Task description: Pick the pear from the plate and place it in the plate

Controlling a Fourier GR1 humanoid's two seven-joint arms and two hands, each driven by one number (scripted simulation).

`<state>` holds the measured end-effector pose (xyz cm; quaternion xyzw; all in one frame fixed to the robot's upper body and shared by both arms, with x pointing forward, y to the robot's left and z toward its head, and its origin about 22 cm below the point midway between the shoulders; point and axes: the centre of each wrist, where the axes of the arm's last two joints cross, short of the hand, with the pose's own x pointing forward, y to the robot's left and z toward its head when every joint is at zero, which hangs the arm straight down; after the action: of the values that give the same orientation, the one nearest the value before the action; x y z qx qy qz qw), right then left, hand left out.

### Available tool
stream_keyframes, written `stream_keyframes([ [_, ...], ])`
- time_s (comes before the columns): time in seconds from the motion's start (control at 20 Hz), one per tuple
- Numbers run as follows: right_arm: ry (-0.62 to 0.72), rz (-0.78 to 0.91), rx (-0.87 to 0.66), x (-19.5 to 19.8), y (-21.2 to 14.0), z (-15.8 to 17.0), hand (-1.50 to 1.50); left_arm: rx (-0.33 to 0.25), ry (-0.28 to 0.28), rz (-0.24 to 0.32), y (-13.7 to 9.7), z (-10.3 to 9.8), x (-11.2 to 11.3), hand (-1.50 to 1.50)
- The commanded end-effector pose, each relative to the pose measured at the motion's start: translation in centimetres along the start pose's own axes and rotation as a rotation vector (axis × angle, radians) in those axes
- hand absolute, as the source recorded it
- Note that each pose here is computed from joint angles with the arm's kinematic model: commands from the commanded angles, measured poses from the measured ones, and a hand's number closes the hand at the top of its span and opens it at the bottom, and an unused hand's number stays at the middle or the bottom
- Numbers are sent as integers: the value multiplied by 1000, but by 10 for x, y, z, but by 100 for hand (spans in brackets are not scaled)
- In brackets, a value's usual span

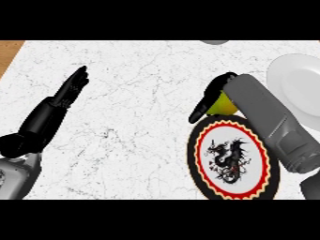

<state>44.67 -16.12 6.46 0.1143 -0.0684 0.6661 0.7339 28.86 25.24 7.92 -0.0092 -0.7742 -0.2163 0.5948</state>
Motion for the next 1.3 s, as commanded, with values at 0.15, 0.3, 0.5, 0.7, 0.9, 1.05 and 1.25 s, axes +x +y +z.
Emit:
stream_keyframes([
  [0.15, 25, -1, 94, -13, 1, -13, -150, 5, 2, 15, -13, -6, 11, 0],
  [0.3, 16, 20, 146, -19, 0, -11, -150, 12, 6, -4, 0, 13, -6, 0],
  [0.5, 39, 45, 186, -29, 4, -21, -150, 14, 28, 1, 7, 1, 9, 0],
  [0.7, 50, 104, 208, -8, 6, -24, -150, 16, 4, 2, 4, 13, -8, 0],
  [0.9, 52, 114, 252, -17, 18, -49, -150, 20, 10, 14, 7, 0, 7, 0],
  [1.05, 67, 148, 280, -10, 21, -55, -150, 27, 28, 22, 5, 12, -7, 0],
  [1.25, 78, 147, 317, -19, 21, -56, -150, 28, 35, 8, 5, 14, 0, 0],
])
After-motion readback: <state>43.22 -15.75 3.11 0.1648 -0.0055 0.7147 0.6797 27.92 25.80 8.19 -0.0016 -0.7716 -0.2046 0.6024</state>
